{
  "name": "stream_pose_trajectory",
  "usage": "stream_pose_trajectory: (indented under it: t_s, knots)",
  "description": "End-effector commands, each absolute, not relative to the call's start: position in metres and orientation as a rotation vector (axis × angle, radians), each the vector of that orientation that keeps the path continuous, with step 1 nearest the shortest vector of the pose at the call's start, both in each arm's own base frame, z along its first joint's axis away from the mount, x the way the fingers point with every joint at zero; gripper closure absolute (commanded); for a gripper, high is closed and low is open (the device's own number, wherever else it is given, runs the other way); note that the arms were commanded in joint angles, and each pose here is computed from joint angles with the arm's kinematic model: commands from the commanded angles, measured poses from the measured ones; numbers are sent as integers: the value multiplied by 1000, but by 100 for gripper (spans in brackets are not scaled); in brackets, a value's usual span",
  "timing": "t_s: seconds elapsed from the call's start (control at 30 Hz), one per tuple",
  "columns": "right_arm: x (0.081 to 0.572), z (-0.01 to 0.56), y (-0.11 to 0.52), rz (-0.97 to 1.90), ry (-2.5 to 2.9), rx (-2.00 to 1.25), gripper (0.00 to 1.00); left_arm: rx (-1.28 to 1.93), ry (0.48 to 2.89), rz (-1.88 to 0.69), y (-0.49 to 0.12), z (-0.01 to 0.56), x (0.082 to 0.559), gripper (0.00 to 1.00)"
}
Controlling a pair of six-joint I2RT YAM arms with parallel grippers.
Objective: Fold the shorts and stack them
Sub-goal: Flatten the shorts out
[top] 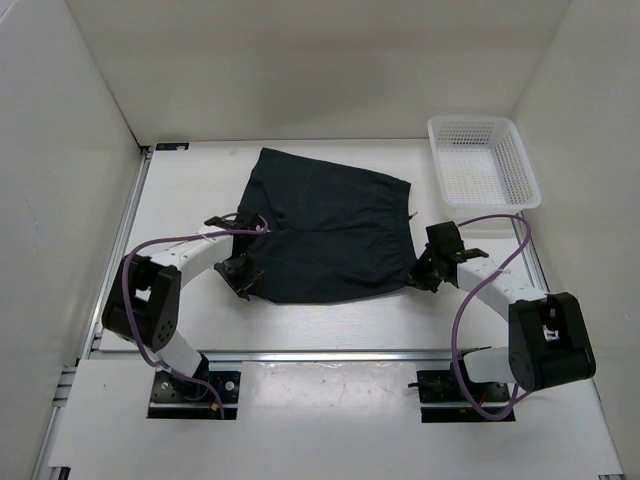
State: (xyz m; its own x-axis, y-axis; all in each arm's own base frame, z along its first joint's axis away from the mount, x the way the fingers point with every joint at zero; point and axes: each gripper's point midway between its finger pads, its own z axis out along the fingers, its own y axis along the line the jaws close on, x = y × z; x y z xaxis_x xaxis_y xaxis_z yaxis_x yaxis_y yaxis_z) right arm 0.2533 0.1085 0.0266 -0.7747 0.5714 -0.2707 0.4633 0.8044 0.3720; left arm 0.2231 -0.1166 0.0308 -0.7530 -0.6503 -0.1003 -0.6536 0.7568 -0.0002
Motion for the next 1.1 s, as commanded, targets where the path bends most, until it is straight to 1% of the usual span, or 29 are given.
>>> stream_pose_trajectory:
  t_s: [0.0, 0.03, 0.07, 0.27, 0.33, 0.37, 0.4, 0.5, 0.53, 0.57, 0.67, 0.77, 0.8, 0.83, 0.9, 0.93, 1.0, 1.07]
  knots:
    - [257, 35, 108, 415, 2602, 756, 100, -1035, 2779, 71, -114, 40, 244, 57]
    - [257, 35, 108, 415, 2602, 756, 100, -1021, 2775, 60, -115, 43, 247, 53]
    - [256, 36, 109, 426, 2606, 754, 100, -1018, 2767, 76, -114, 42, 250, 52]
    - [256, 35, 109, 423, 2608, 742, 100, -962, 2801, 140, -117, 31, 263, 52]
    - [256, 35, 109, 423, 2608, 742, 100, -949, 2805, 139, -121, 30, 265, 58]
    - [256, 35, 109, 423, 2608, 742, 100, -949, 2811, 148, -120, 30, 262, 66]
    - [256, 35, 109, 423, 2608, 742, 100, -948, 2797, 126, -122, 36, 266, 69]
    - [253, 33, 108, 418, 2617, 744, 100, -945, 2785, 128, -119, 46, 264, 76]
    - [253, 33, 108, 418, 2617, 744, 100, -944, 2775, 114, -120, 52, 266, 81]
    - [253, 32, 108, 418, 2617, 744, 100, -945, 2783, 126, -119, 56, 264, 83]
    - [253, 32, 108, 418, 2617, 744, 100, -896, 2777, 115, -120, 74, 264, 86]
    - [254, 31, 108, 418, 2617, 744, 100, -871, 2753, 75, -123, 88, 272, 86]
    - [254, 31, 108, 418, 2617, 744, 100, -847, 2749, 63, -124, 92, 275, 82]
    - [254, 31, 108, 418, 2617, 744, 100, -818, 2761, 49, -128, 96, 281, 71]
    - [254, 31, 108, 418, 2617, 744, 100, -794, 2786, 57, -134, 90, 289, 58]
    - [254, 31, 108, 418, 2617, 744, 100, -767, 2780, 43, -138, 94, 299, 50]
    - [254, 31, 108, 418, 2617, 744, 100, -752, 2807, 72, -142, 83, 308, 48]
    - [254, 31, 108, 418, 2617, 744, 100, -731, 2795, 54, -150, 86, 328, 46]
